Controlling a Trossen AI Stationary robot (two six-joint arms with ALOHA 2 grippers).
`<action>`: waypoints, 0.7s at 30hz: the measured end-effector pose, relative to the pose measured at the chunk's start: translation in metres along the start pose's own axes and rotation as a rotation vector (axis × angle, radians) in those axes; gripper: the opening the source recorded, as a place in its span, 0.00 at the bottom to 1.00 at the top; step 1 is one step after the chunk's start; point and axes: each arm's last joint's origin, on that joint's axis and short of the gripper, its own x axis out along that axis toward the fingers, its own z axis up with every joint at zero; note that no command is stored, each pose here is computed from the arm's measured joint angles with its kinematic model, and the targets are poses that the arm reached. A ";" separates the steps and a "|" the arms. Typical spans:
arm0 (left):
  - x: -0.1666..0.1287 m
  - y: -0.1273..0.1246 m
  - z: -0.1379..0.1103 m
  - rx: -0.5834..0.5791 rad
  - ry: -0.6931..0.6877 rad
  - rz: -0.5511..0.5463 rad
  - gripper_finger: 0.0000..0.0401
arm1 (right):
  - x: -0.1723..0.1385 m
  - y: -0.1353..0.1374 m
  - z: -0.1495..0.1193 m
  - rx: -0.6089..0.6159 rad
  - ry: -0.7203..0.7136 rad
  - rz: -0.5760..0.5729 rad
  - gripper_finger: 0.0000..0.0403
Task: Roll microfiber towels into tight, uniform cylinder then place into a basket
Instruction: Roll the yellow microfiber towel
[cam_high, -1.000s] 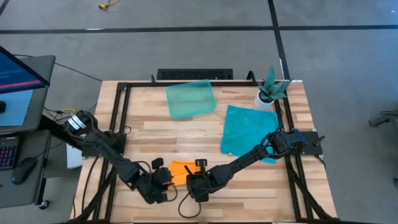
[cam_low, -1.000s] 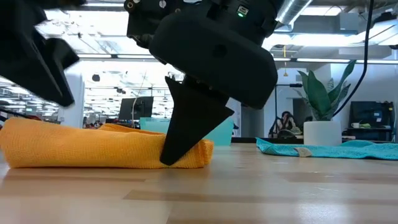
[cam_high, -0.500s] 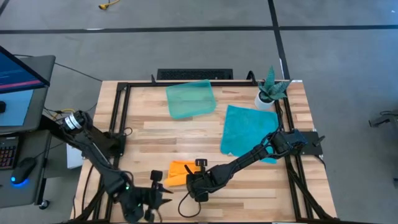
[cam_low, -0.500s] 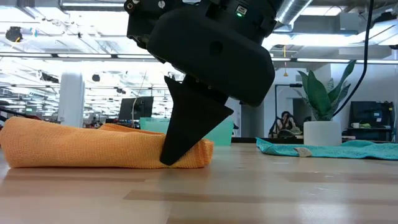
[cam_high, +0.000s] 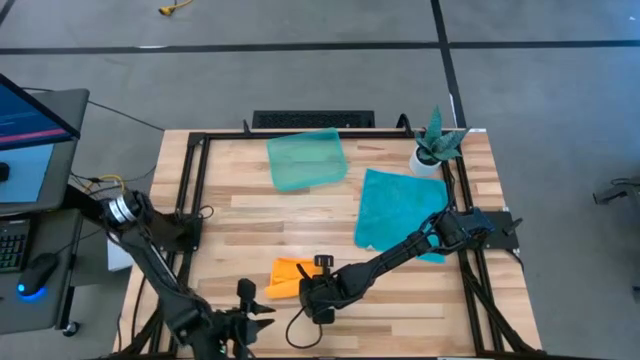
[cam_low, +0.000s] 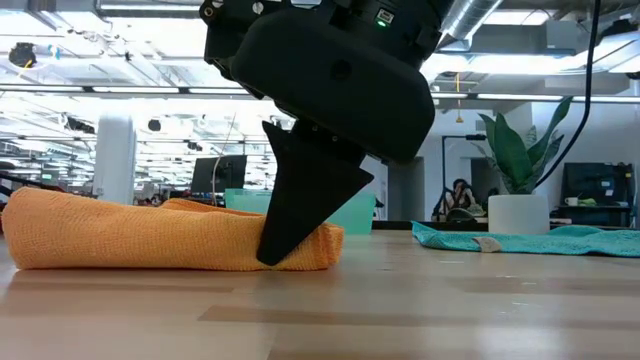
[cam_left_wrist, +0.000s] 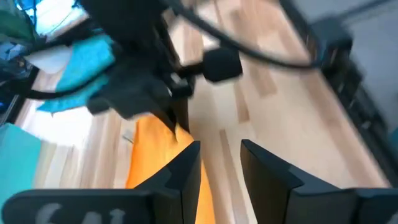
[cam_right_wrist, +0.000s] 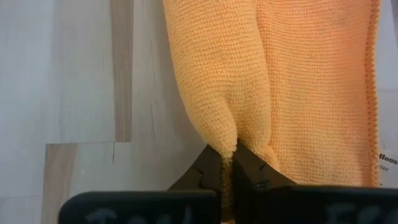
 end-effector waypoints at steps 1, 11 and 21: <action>0.006 -0.005 -0.004 0.020 0.016 0.009 0.25 | 0.000 0.000 0.000 0.000 -0.001 0.000 0.07; 0.031 -0.017 -0.021 0.061 0.115 0.002 0.18 | 0.001 -0.003 0.001 0.005 0.003 0.011 0.07; 0.050 -0.002 -0.017 -0.020 0.193 -0.028 0.25 | 0.001 -0.003 0.001 0.001 0.003 0.013 0.05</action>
